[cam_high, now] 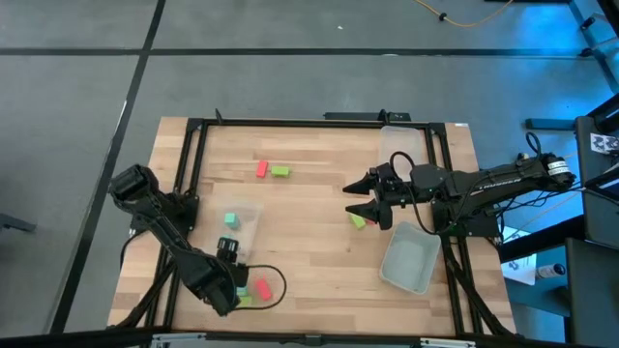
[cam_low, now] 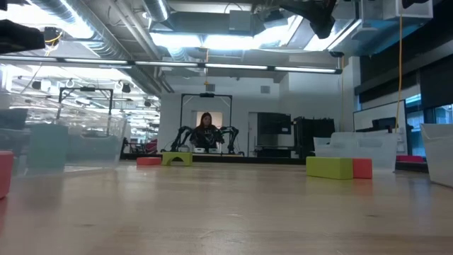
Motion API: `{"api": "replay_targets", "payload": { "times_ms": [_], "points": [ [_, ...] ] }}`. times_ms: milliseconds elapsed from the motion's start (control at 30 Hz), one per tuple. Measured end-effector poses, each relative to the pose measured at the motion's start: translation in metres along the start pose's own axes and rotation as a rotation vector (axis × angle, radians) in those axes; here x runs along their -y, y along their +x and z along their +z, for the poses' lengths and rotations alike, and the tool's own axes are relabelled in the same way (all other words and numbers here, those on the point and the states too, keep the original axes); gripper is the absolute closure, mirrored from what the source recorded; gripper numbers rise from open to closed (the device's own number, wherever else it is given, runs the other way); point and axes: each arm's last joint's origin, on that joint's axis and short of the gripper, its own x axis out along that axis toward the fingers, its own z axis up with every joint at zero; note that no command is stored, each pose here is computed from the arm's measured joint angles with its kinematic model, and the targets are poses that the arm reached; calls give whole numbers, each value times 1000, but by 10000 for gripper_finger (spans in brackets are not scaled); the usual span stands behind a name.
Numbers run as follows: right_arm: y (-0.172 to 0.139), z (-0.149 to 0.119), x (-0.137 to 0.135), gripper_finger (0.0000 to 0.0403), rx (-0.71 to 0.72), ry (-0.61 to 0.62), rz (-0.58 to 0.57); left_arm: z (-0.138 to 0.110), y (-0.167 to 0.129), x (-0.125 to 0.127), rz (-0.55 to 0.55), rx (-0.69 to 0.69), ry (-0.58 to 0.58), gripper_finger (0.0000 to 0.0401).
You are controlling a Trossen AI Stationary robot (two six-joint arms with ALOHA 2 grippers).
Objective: Sort & place blocks by color
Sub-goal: Adjust the left transparent bin, then put the blue block into the left transparent bin
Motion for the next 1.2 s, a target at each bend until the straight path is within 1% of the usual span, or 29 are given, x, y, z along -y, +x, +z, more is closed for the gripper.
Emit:
{"api": "replay_targets", "payload": {
  "times_ms": [67,167,267,400,533,667,1200],
  "points": [
    [0,0,0,34,1,4,-1,2,-6,-3,-27,22,-21,205],
    [0,0,0,34,1,4,-1,3,-19,-2,-100,108,-87,205],
    [0,0,0,34,1,5,0,-1,-26,11,-162,163,-102,205],
    [0,0,0,34,1,4,-1,-9,-22,32,-187,168,-96,205],
    [0,0,0,34,1,3,-1,-7,-11,41,-189,171,-93,205],
    [0,0,0,34,1,2,-1,-4,1,43,-156,145,-96,205],
    [0,0,0,34,1,25,0,-5,21,51,-117,75,-92,205]
  ]
}}
